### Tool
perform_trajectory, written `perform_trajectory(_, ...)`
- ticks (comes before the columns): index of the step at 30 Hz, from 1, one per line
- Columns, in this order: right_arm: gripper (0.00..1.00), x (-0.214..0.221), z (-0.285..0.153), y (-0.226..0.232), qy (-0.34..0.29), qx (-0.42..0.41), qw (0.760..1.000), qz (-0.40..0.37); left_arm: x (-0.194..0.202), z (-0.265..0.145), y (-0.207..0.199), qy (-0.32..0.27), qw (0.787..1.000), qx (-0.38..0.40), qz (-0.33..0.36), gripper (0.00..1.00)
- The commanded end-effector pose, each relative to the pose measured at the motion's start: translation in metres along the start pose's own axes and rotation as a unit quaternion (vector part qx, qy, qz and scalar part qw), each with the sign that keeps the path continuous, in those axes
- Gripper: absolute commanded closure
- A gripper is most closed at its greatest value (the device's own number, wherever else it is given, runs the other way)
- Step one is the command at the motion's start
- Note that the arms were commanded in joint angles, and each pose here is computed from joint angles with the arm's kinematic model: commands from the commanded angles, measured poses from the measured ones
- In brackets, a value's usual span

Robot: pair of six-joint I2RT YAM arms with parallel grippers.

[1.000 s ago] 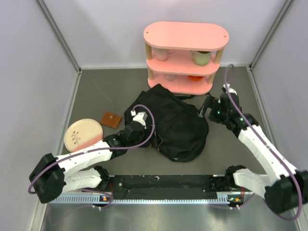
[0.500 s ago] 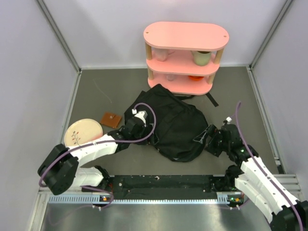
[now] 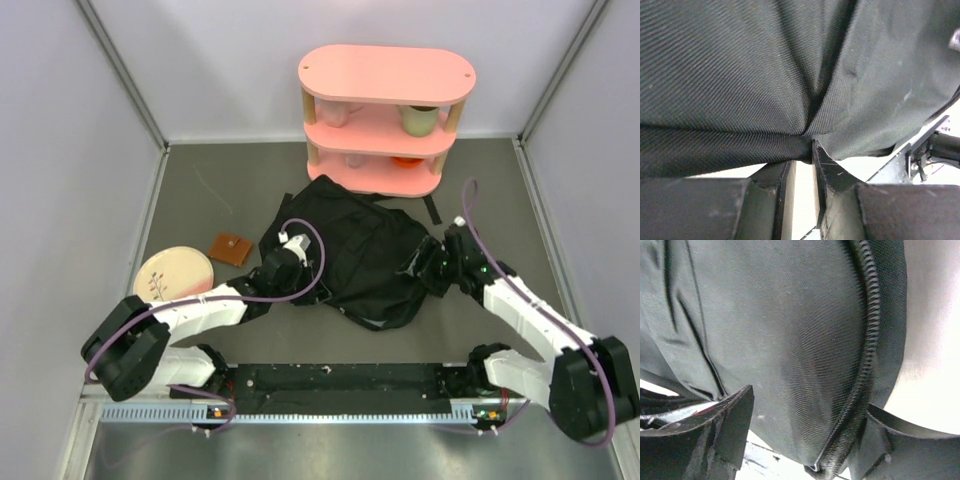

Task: Pack the student bag
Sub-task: Zip the student bag at the center of the board.

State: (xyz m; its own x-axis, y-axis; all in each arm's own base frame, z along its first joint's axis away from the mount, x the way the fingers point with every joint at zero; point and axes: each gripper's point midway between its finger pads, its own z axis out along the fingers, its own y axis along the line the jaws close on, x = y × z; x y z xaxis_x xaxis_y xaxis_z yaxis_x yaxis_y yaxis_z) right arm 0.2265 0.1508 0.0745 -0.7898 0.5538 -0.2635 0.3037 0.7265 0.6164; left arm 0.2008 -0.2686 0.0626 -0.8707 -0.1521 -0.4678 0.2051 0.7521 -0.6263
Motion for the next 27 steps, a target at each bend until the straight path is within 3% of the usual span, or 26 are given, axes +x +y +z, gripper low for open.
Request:
perform_trajectory(1, 0.29, -0.046, -0.012, 0.052, -0.043, -0.043, 0.996, -0.066, -0.002, -0.002, -0.038, -0.006, 0.998, 0.066, -0.002, 0.79)
perform_trajectory(2, 0.18, -0.050, -0.019, 0.055, -0.054, -0.046, 0.995, -0.077, -0.003, -0.002, -0.037, -0.008, 0.998, 0.062, -0.005, 0.79)
perform_trajectory(5, 0.09, -0.048, -0.032, 0.034, -0.077, -0.010, 0.993, -0.085, -0.004, -0.001, -0.034, -0.017, 0.998, 0.058, -0.020, 0.79)
perform_trajectory(6, 0.08, -0.053, -0.046, 0.030, -0.109, -0.006, 0.990, -0.090, -0.004, -0.002, -0.035, -0.017, 0.998, 0.060, -0.024, 0.79)
perform_trajectory(8, 0.06, -0.043, -0.056, 0.007, -0.112, 0.024, 0.989, -0.094, -0.004, -0.002, -0.036, -0.018, 0.998, 0.062, -0.025, 0.79)
perform_trajectory(11, 0.06, -0.038, -0.084, 0.005, -0.146, 0.000, 0.983, -0.112, -0.006, -0.003, -0.038, -0.019, 0.997, 0.064, -0.024, 0.79)
perform_trajectory(14, 0.11, -0.020, -0.111, 0.038, -0.151, -0.117, 0.970, -0.151, -0.006, -0.004, -0.040, -0.018, 0.997, 0.066, -0.020, 0.79)
perform_trajectory(15, 0.12, -0.003, -0.120, 0.055, -0.121, -0.180, 0.961, -0.171, -0.007, -0.004, -0.040, -0.019, 0.997, 0.067, -0.020, 0.79)
perform_trajectory(18, 0.21, 0.027, -0.133, 0.074, -0.064, -0.265, 0.943, -0.190, -0.006, -0.005, -0.039, -0.019, 0.997, 0.065, -0.020, 0.79)
perform_trajectory(27, 0.33, 0.091, -0.094, 0.064, 0.065, -0.251, 0.941, -0.216, -0.006, -0.008, -0.035, -0.021, 0.998, 0.057, -0.020, 0.79)
